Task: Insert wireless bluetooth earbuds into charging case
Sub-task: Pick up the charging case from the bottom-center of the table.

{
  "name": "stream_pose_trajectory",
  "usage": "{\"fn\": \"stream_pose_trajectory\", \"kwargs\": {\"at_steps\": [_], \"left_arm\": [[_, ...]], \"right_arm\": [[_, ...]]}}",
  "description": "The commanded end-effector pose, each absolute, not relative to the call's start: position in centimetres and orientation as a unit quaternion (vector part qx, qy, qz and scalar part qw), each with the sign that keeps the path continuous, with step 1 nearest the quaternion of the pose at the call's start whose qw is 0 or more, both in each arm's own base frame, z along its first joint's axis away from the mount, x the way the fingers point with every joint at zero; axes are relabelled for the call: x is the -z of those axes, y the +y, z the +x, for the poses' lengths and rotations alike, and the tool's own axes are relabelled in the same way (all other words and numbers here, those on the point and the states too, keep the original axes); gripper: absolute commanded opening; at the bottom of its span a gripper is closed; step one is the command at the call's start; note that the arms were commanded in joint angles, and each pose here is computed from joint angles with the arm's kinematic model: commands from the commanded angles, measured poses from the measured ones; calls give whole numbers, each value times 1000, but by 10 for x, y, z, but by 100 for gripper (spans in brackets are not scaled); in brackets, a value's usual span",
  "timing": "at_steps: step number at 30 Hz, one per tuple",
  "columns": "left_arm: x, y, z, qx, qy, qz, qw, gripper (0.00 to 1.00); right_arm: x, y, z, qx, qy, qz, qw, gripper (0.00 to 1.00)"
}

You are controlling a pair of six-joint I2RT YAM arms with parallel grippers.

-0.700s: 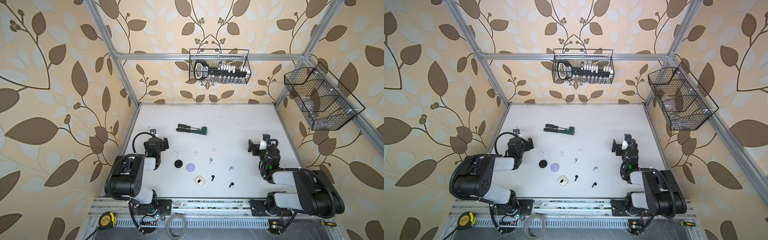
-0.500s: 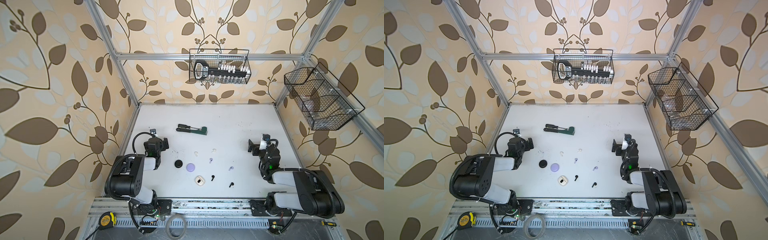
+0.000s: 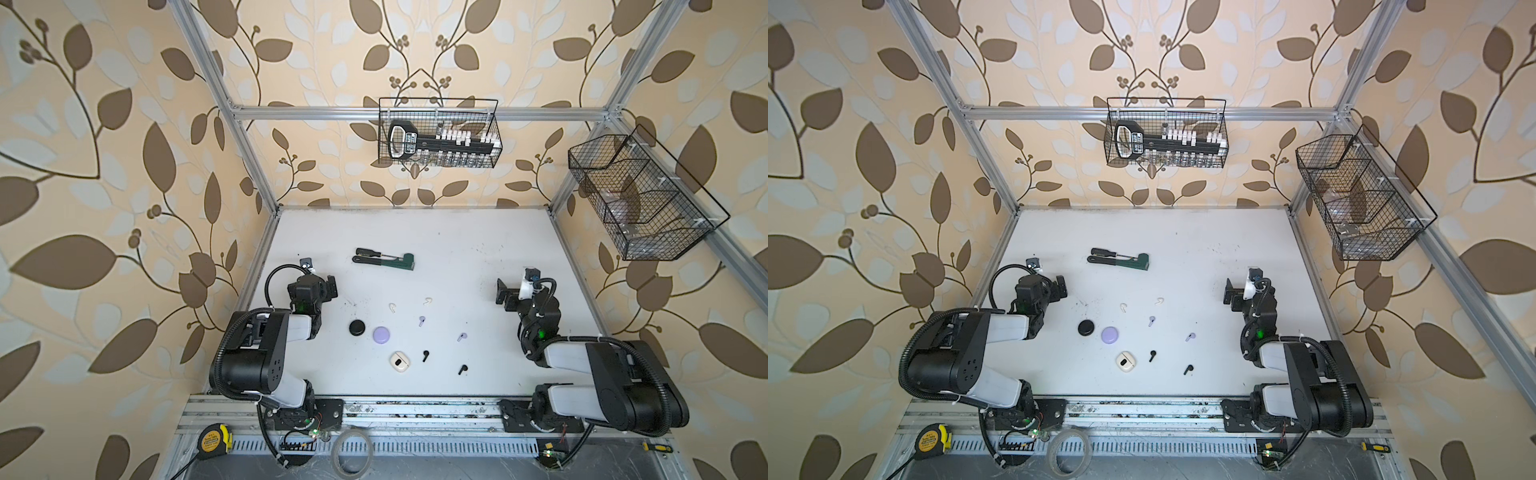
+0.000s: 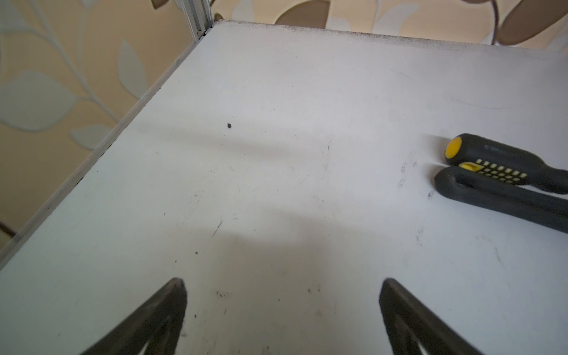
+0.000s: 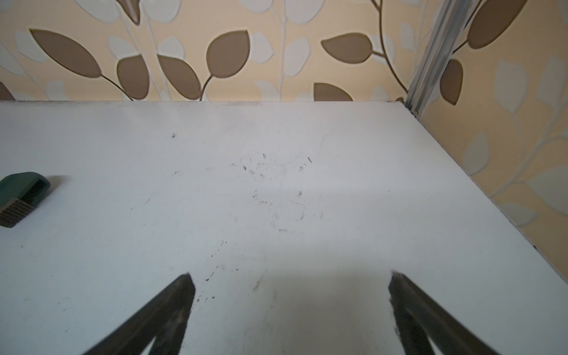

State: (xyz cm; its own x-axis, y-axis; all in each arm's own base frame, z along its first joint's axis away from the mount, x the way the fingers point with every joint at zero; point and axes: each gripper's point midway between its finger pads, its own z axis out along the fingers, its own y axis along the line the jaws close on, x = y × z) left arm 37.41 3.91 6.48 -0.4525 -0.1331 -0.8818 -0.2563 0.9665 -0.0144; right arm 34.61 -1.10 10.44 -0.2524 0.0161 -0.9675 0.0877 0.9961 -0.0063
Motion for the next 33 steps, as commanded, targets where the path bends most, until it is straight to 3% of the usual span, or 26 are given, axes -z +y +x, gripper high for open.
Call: {"fn": "stream_pose_trajectory", "kwargs": {"at_steps": [1, 15, 24, 26, 29, 33], "left_arm": [[-78, 37, 381, -56, 839, -109, 530, 99], [-89, 34, 379, -51, 832, -100, 543, 99], [-147, 34, 357, -29, 815, -131, 563, 99], [-163, 41, 351, -22, 804, -180, 567, 99], [-195, 43, 347, 7, 802, -236, 550, 99], [-230, 11, 343, 85, 827, -195, 520, 99]], "right_arm": [[-117, -10, 354, 28, 780, 27, 625, 100], [-127, -11, 355, 34, 779, 31, 625, 100], [-153, -23, 345, 65, 777, 77, 621, 100], [-169, -21, 345, 58, 774, 84, 624, 100], [-196, -24, 345, 25, 772, 139, 620, 100], [-215, -17, 343, -55, 771, 218, 595, 100]]}}
